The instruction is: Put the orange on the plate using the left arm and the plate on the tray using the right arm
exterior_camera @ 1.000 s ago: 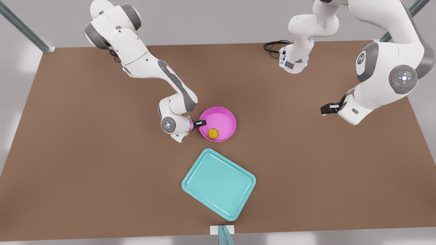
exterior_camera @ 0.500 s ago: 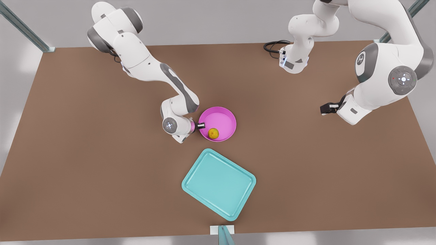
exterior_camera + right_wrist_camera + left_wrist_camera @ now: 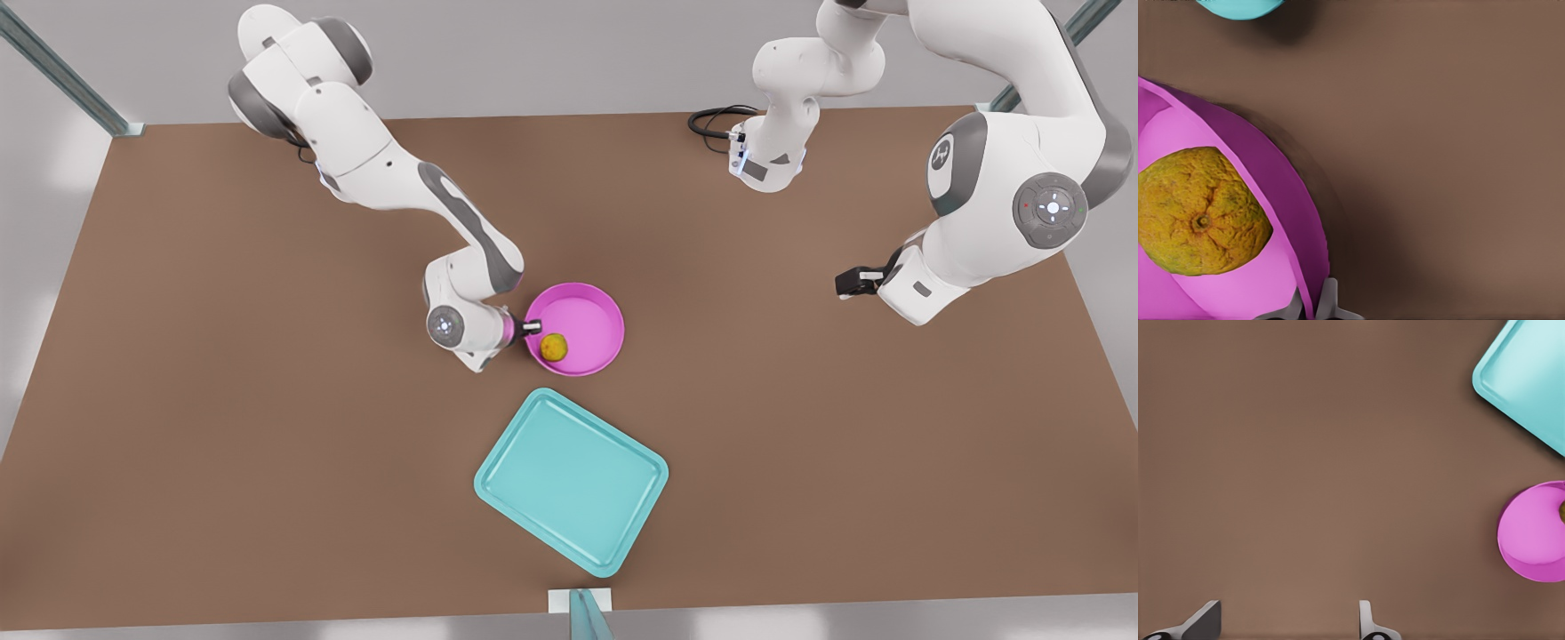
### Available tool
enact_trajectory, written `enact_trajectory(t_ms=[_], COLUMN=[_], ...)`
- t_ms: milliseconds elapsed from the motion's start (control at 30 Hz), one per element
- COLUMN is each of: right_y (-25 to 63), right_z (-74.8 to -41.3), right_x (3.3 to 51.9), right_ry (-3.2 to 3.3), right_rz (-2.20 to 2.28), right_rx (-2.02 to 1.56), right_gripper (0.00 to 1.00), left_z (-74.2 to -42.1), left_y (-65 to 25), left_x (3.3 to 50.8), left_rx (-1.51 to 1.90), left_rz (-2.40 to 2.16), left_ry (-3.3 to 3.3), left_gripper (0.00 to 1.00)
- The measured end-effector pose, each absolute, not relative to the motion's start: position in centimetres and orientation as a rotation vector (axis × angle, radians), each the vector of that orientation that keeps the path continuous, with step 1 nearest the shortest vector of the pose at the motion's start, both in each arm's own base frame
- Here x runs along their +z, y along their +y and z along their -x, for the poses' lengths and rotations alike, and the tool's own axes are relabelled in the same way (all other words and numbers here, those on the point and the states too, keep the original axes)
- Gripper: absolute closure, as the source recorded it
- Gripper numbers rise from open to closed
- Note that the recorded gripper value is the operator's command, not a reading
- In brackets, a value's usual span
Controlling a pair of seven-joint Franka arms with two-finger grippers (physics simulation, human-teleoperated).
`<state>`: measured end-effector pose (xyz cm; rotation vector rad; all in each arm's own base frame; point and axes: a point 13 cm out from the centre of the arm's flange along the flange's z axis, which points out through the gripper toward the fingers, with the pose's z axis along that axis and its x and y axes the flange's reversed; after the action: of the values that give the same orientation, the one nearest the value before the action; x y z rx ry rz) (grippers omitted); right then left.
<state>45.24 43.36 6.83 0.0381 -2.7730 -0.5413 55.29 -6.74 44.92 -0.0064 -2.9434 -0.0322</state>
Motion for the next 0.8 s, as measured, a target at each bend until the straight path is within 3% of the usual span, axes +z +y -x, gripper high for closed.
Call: enact_trajectory(t_ms=[167,400,533,600,800], right_y=[44.4,42.6,39.8,39.0,40.0], right_z=[-47.9,-62.4,-69.8,-71.2,-70.3], right_x=[9.7,17.5,18.7,17.4,13.4], right_ry=[-2.790,-2.846,-2.847,-2.841,-2.808], right_rz=[0.011,0.131,0.170,0.170,0.139], right_rx=[-0.635,-0.882,-0.977,-0.979,-0.943], right_gripper=[0.79,0.79,0.79,0.79,0.79], left_z=[-55.3,-55.3,-55.3,-55.3,-55.5], left_y=[-6.8,-6.7,-6.8,-6.8,-6.3], left_x=[44.8,44.9,44.8,44.7,44.1], left_rx=[-0.031,-0.031,-0.031,-0.031,-0.030], left_rz=[0.012,0.018,0.020,0.021,0.010], left_ry=[-2.942,-2.943,-2.941,-2.940,-2.929], left_gripper=[0.00,0.00,0.00,0.00,0.00])
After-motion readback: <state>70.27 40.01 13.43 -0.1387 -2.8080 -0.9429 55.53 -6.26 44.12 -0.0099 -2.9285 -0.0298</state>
